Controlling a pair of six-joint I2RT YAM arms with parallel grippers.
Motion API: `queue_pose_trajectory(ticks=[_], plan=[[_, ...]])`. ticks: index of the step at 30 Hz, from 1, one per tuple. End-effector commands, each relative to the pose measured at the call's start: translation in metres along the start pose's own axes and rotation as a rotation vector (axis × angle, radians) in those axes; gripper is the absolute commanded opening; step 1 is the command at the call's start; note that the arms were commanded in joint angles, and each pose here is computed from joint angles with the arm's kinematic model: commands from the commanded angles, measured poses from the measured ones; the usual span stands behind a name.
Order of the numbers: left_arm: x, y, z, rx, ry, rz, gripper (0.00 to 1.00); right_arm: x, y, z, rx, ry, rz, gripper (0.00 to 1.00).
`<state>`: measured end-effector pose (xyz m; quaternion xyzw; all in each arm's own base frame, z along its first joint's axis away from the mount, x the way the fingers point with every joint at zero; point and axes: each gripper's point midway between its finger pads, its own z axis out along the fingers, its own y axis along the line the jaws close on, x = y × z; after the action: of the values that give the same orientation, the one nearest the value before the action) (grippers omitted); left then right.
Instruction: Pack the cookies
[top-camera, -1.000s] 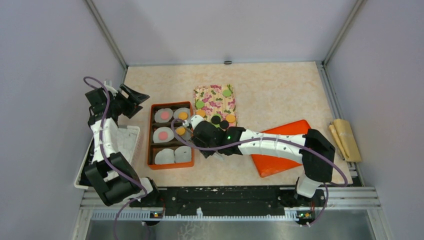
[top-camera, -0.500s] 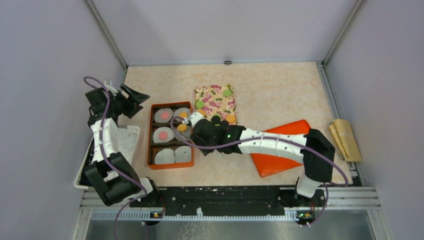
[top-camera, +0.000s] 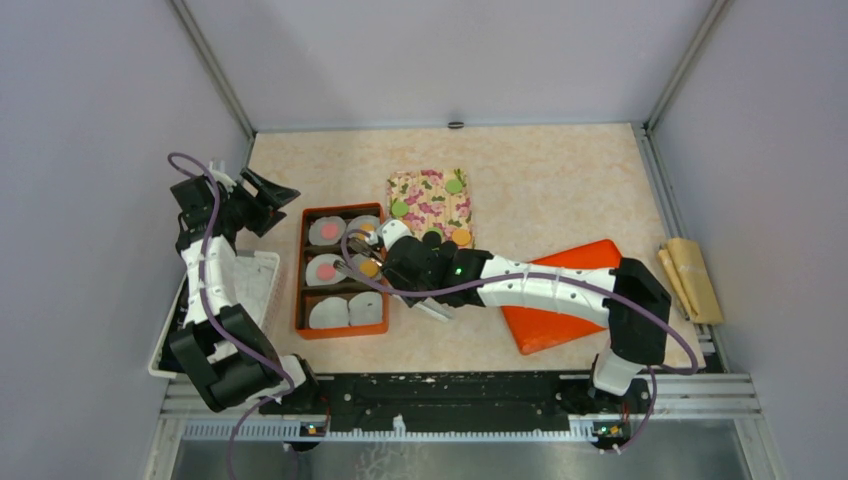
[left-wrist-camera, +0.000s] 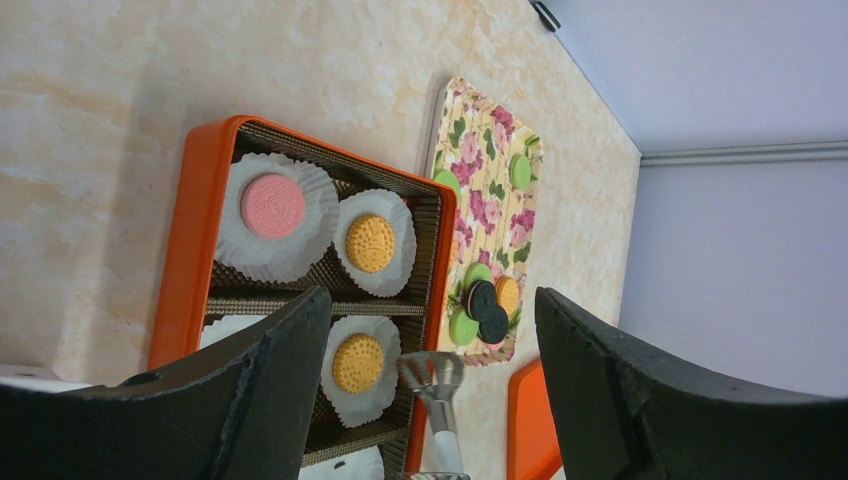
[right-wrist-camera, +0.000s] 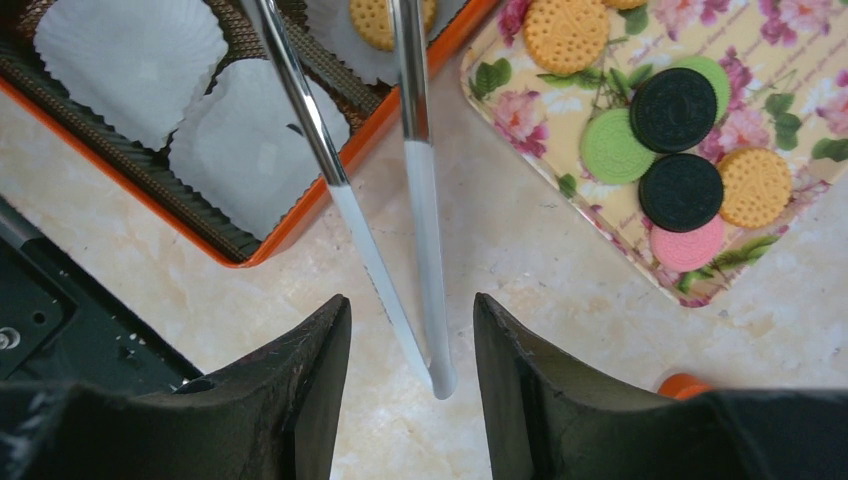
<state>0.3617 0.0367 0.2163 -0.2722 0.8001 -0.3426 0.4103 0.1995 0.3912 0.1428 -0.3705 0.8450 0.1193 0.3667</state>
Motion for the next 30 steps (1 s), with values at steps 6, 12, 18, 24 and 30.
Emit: queue_pose_trajectory(ticks=[6, 12, 18, 24, 30], plan=[[-0.003, -0.008, -0.004, 0.038, -0.006, 0.030, 0.81, -0.022, -0.008, -0.015, 0.025, -0.078, -0.015, 0.55], [-0.002, -0.008, -0.004, 0.044, -0.001, 0.026, 0.81, 0.026, -0.017, 0.010, 0.073, 0.020, -0.069, 0.55], [0.002, -0.006, -0.002, 0.047, 0.013, 0.015, 0.81, 0.062, -0.030, 0.027, 0.146, 0.094, -0.098, 0.54], [0.004, -0.005, -0.003, 0.046, 0.017, 0.019, 0.80, 0.097, -0.044, 0.025, 0.192, 0.171, -0.106, 0.54], [0.008, -0.005, -0.001, 0.058, 0.035, 0.009, 0.81, 0.124, -0.050, 0.023, 0.198, 0.216, -0.091, 0.40]])
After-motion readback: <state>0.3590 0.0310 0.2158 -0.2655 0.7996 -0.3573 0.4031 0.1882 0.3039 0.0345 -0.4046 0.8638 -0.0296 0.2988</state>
